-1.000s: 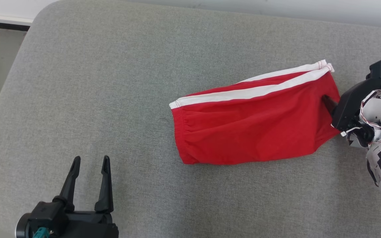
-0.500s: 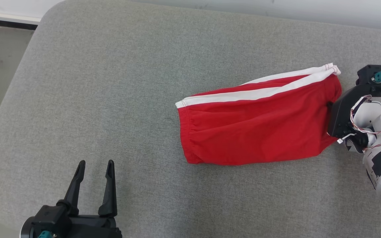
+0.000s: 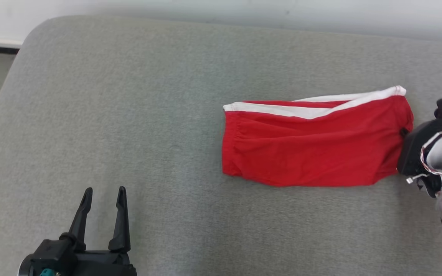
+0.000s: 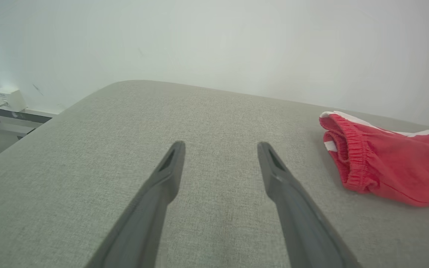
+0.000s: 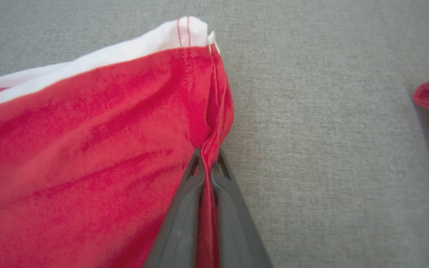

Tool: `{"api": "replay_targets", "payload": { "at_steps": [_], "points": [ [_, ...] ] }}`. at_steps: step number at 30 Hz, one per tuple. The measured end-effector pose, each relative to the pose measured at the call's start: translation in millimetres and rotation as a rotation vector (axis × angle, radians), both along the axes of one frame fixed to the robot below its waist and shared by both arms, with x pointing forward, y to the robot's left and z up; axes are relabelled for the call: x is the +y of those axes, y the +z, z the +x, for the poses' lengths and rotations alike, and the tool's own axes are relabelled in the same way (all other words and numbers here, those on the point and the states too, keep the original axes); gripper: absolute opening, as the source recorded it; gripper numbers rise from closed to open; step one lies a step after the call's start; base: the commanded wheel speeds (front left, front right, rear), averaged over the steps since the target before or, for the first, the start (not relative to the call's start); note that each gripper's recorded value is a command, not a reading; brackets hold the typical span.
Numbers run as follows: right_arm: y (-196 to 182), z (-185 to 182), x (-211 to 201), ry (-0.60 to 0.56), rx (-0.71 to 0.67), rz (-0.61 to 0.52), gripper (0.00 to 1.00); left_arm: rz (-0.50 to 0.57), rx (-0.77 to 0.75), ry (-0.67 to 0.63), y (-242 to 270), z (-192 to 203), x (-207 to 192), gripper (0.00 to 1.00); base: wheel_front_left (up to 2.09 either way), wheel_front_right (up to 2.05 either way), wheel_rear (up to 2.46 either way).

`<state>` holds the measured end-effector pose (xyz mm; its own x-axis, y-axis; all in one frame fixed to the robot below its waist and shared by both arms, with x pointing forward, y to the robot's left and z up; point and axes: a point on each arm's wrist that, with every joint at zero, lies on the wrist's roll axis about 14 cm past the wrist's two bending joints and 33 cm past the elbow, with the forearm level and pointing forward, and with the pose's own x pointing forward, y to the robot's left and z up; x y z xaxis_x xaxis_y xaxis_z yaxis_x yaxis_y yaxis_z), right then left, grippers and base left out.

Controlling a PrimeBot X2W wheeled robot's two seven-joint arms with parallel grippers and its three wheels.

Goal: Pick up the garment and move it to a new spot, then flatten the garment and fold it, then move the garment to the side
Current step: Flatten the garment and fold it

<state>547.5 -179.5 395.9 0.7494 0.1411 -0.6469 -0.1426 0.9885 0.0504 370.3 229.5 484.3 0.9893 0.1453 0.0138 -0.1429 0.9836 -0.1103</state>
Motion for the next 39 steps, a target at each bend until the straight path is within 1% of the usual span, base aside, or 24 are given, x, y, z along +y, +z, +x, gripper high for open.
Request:
{"api": "replay_targets", "payload": {
  "at_steps": [3,4,7,10,13,15,18,22,25,26,27,33,39],
  "points": [
    [6,-9,-26,-0.045,-0.020,-0.021,0.00,-0.007,-0.015,-0.027,4,4,-8,1.00,0.00,0.00,0.00],
    [6,-9,-26,-0.045,-0.020,-0.021,0.00,-0.007,-0.015,-0.027,4,4,-8,1.00,0.00,0.00,0.00],
    [19,-16,-52,-0.082,-0.058,-0.056,0.00,-0.015,-0.026,-0.054,6,5,-17,1.00,0.00,0.00,0.00],
    [33,-21,-69,-0.108,-0.095,-0.079,0.00,-0.020,-0.036,-0.069,9,5,-23,1.00,0.00,0.00,0.00],
    [51,-21,-77,-0.109,-0.138,-0.100,0.00,-0.024,-0.050,-0.084,14,6,-29,1.00,0.00,0.00,0.00],
    [66,-17,-72,-0.094,-0.177,-0.102,0.00,-0.026,-0.056,-0.089,16,5,-32,1.00,0.00,0.00,0.00],
    [79,-14,-51,-0.048,-0.198,-0.091,0.00,-0.035,-0.062,-0.097,17,2,-35,1.00,0.00,0.00,0.00],
    [88,-12,-12,0.046,-0.204,-0.085,0.00,-0.046,-0.073,-0.091,21,-2,-33,1.00,0.00,0.00,0.00],
    [92,-11,28,0.128,-0.202,-0.059,0.00,-0.049,-0.073,-0.078,21,-5,-30,1.00,0.00,0.00,0.00],
    [93,-12,56,0.183,-0.202,-0.038,0.00,-0.049,-0.070,-0.070,20,-8,-28,1.00,0.00,0.00,0.00],
    [93,-12,68,0.208,-0.198,-0.032,0.00,-0.049,-0.069,-0.067,20,-9,-27,1.00,0.00,0.00,0.00],
    [85,-27,137,0.349,-0.157,0.014,0.00,-0.053,-0.061,-0.039,18,-17,-19,1.00,0.00,0.00,0.00],
    [67,-44,173,0.429,-0.097,0.027,0.00,-0.055,-0.057,-0.010,17,-25,-11,1.00,0.00,0.00,0.00]
  ]
}}
